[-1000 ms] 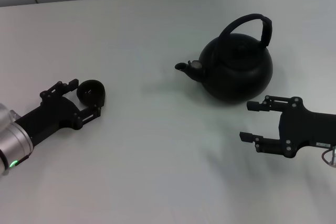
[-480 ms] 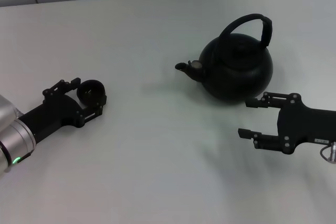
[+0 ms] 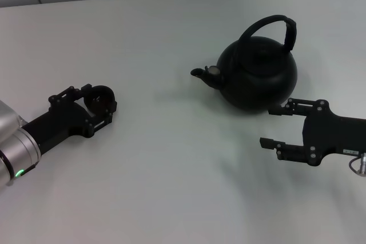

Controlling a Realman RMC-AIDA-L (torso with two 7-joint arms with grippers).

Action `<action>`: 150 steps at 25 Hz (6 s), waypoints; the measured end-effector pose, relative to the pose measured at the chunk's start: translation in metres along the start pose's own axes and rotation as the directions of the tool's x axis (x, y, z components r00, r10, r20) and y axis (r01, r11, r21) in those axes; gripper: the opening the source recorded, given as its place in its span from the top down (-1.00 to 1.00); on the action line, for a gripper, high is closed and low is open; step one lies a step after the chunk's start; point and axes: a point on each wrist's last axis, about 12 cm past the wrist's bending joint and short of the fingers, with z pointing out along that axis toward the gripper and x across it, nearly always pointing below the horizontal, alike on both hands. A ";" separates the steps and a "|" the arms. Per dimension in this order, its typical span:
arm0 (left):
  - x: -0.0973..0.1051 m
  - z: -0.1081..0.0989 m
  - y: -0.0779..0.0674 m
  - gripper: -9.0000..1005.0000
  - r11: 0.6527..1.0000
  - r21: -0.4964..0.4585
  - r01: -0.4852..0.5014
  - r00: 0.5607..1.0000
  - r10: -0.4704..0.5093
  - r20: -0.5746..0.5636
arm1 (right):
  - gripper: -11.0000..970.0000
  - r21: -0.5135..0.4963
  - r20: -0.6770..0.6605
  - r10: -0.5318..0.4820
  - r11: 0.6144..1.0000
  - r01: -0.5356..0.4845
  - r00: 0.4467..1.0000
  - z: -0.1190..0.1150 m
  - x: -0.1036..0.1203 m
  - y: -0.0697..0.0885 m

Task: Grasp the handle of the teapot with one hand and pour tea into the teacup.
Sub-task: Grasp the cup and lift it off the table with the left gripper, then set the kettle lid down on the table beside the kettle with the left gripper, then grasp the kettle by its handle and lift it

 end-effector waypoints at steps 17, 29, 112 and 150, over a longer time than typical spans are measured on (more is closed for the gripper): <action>-0.024 0.022 -0.025 -0.38 0.979 0.199 -0.038 0.997 0.023 0.079 | -0.38 0.000 0.002 0.002 1.000 -0.002 1.000 0.000 0.000 0.000; -0.032 0.033 -0.034 -0.38 0.968 0.246 -0.057 0.995 0.036 0.088 | -0.38 -0.001 0.002 0.002 1.000 -0.002 1.000 0.001 0.000 0.000; 0.020 -0.108 -0.012 -0.62 0.960 0.275 -0.041 0.998 0.026 0.060 | -0.38 0.054 0.063 0.034 0.998 -0.037 0.997 -0.004 0.003 0.007; 0.011 -0.106 -0.013 -0.62 0.970 0.240 -0.028 0.988 -0.009 0.151 | -0.37 0.685 0.320 0.091 0.666 -0.296 0.943 0.058 0.022 -0.004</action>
